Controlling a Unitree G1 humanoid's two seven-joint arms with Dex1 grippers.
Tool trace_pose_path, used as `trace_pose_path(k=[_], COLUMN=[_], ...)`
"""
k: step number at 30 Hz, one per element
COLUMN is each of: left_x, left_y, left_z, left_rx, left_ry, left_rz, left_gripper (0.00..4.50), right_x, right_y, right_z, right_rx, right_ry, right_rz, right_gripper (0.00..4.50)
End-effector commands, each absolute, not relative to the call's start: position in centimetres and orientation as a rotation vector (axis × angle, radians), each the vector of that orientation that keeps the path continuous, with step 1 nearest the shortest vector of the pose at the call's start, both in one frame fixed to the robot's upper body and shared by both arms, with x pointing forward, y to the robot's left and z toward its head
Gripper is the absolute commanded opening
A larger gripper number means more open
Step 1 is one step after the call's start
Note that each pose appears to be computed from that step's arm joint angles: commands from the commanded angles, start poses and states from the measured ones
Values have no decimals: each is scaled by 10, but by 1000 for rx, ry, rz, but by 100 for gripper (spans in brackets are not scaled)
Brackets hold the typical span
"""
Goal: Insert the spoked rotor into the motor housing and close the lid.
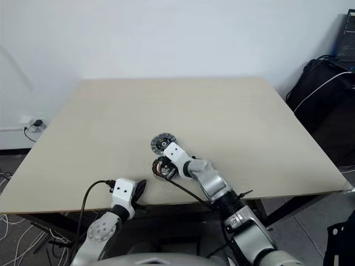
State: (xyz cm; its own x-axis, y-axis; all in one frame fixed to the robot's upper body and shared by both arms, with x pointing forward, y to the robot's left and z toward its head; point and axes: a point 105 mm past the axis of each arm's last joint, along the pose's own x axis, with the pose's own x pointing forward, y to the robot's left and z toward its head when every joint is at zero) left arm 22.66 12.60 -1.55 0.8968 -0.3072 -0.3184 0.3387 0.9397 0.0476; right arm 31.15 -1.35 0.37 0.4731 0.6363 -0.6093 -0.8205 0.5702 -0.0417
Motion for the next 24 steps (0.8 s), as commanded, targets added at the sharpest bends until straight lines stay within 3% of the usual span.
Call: trace_pose_path(k=[1, 7, 16, 19, 22, 24], left_x=[232, 234, 233, 233, 233, 233], left_y=[124, 122, 122, 122, 122, 122], left_z=[-4, -3, -3, -4, -4, -4], left_rx=[89, 89, 88, 86, 85, 84], left_ry=[262, 262, 264, 266, 268, 269], left_rz=[-337, -349, -348, -344, -343, -343], left_gripper=[0, 0, 0, 0, 0, 0], right_x=[310, 325, 325, 322, 321, 321], right_y=[-13, 1, 5, 6, 5, 4], right_z=[10, 41, 42, 41, 38, 37], right_rx=[-349, -275, -393, -442, -510, -542], right_ry=[575, 454, 380, 363, 352, 349], right_rz=[915, 891, 952, 984, 1000, 1015], right_gripper=[1, 1, 1, 63, 159, 159])
